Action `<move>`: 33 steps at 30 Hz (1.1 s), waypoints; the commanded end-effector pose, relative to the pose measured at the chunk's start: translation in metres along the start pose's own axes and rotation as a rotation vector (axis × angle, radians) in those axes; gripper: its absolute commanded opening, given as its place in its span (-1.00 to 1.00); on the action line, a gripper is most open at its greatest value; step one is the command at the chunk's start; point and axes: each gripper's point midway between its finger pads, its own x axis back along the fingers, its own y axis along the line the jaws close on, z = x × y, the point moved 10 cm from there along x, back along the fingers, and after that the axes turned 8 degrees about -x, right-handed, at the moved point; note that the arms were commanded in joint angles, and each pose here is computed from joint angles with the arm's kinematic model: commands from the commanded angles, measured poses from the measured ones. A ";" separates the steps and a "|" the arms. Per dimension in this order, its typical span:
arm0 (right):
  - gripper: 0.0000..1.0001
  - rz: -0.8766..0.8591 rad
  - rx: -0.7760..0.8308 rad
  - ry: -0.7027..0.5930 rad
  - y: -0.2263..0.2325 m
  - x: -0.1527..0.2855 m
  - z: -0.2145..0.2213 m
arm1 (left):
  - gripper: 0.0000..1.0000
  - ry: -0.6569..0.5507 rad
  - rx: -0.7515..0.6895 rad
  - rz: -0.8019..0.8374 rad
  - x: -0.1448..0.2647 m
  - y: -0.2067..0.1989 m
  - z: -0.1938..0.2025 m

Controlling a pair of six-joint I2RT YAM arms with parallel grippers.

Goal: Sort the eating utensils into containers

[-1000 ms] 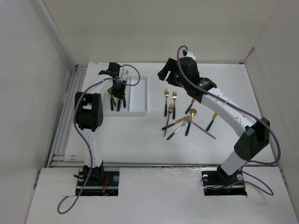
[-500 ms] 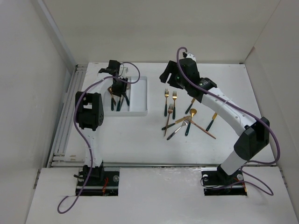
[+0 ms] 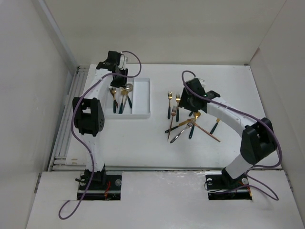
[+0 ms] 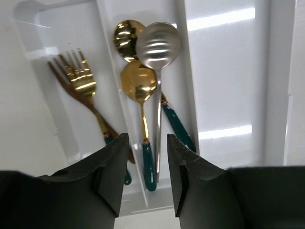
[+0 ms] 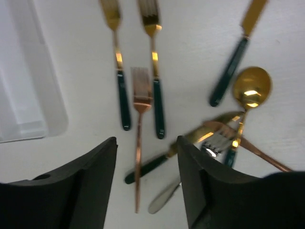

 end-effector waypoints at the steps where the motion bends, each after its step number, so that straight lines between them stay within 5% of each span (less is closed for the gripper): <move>1: 0.21 0.093 -0.097 -0.043 -0.037 0.012 -0.014 | -0.29 -0.137 -0.067 -0.140 0.066 -0.007 -0.024; 4: 0.43 0.165 -0.211 -0.050 -0.082 0.012 -0.026 | -0.26 -0.173 -0.097 -0.250 0.084 -0.007 -0.028; 6: 0.47 0.214 -0.273 -0.062 -0.109 0.012 -0.033 | -0.05 -0.216 -0.094 -0.360 0.099 -0.003 -0.035; 8: 0.49 0.273 -0.291 -0.095 -0.125 0.017 -0.038 | 0.36 -0.263 -0.073 -0.444 0.118 0.002 -0.038; 9: 0.49 0.288 -0.299 -0.091 -0.130 0.020 -0.036 | 0.84 -0.287 -0.066 -0.460 0.126 0.003 -0.040; 10: 0.49 0.314 -0.296 -0.086 -0.137 0.019 -0.035 | 0.99 -0.332 -0.058 -0.464 0.137 0.003 -0.044; 17: 0.25 0.430 -0.378 0.052 -0.186 0.001 -0.009 | 1.00 -0.413 0.099 -0.341 0.163 0.000 -0.047; 33: 0.04 0.502 -0.343 0.203 -0.209 -0.035 0.008 | 1.00 -0.406 0.111 -0.417 0.162 0.009 -0.042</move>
